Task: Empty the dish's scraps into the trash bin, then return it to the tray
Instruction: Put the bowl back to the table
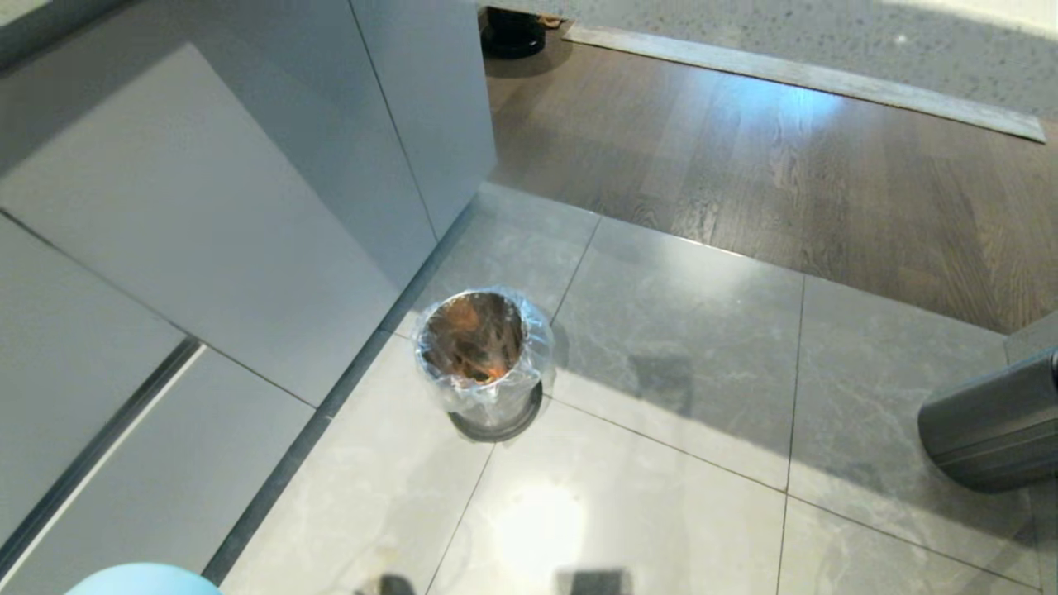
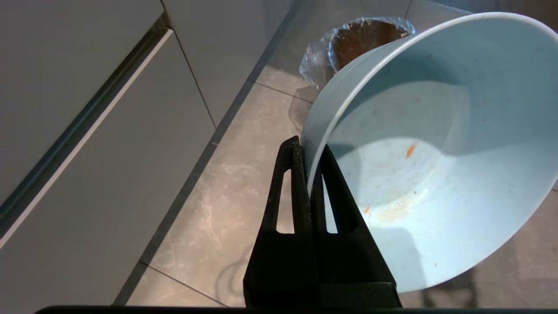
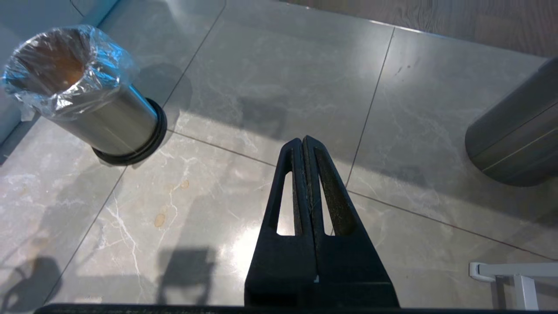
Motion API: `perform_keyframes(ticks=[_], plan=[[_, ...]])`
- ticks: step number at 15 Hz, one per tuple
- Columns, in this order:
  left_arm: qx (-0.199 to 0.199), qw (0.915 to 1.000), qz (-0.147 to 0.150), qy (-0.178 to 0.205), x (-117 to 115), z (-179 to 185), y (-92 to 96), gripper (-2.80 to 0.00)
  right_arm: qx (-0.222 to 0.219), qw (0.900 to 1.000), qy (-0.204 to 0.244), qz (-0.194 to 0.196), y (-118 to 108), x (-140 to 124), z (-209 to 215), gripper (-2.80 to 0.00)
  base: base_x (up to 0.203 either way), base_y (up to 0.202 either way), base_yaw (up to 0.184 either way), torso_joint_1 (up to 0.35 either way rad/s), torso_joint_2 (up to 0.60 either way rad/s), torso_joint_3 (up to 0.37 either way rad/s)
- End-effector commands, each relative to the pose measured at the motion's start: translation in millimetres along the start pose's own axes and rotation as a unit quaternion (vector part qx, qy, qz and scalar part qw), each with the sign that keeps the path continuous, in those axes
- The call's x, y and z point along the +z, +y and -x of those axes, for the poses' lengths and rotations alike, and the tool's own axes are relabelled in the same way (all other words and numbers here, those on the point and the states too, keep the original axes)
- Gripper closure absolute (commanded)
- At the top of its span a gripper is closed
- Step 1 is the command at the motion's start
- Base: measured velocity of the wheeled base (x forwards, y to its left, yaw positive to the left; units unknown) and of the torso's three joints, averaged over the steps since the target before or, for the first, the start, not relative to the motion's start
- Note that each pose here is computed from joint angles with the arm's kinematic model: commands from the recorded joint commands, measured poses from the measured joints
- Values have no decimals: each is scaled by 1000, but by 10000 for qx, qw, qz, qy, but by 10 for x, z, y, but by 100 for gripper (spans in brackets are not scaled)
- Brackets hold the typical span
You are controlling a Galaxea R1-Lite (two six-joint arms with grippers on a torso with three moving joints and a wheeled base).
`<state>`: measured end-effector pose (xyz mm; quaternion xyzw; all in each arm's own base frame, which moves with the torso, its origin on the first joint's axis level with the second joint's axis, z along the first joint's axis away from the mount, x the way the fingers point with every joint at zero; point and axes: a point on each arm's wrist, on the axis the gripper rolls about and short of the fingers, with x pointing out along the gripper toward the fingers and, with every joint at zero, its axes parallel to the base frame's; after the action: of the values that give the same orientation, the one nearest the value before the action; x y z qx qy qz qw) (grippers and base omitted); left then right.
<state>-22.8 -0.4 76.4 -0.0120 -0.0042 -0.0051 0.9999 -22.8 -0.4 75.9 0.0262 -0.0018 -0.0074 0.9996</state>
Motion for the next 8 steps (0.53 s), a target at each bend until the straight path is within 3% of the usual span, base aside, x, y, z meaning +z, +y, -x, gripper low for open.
perform_keyframes(ticks=[1, 8], plan=[[-4, 10000, 3, 4, 1, -1, 0, 0, 6, 10000, -7, 1, 0, 0, 0, 0, 0, 0, 0, 2, 5, 203], [-4, 10000, 3, 4, 1, -1, 0, 0, 6, 10000, -3, 1, 0, 0, 0, 0, 0, 0, 0, 2, 1, 203]])
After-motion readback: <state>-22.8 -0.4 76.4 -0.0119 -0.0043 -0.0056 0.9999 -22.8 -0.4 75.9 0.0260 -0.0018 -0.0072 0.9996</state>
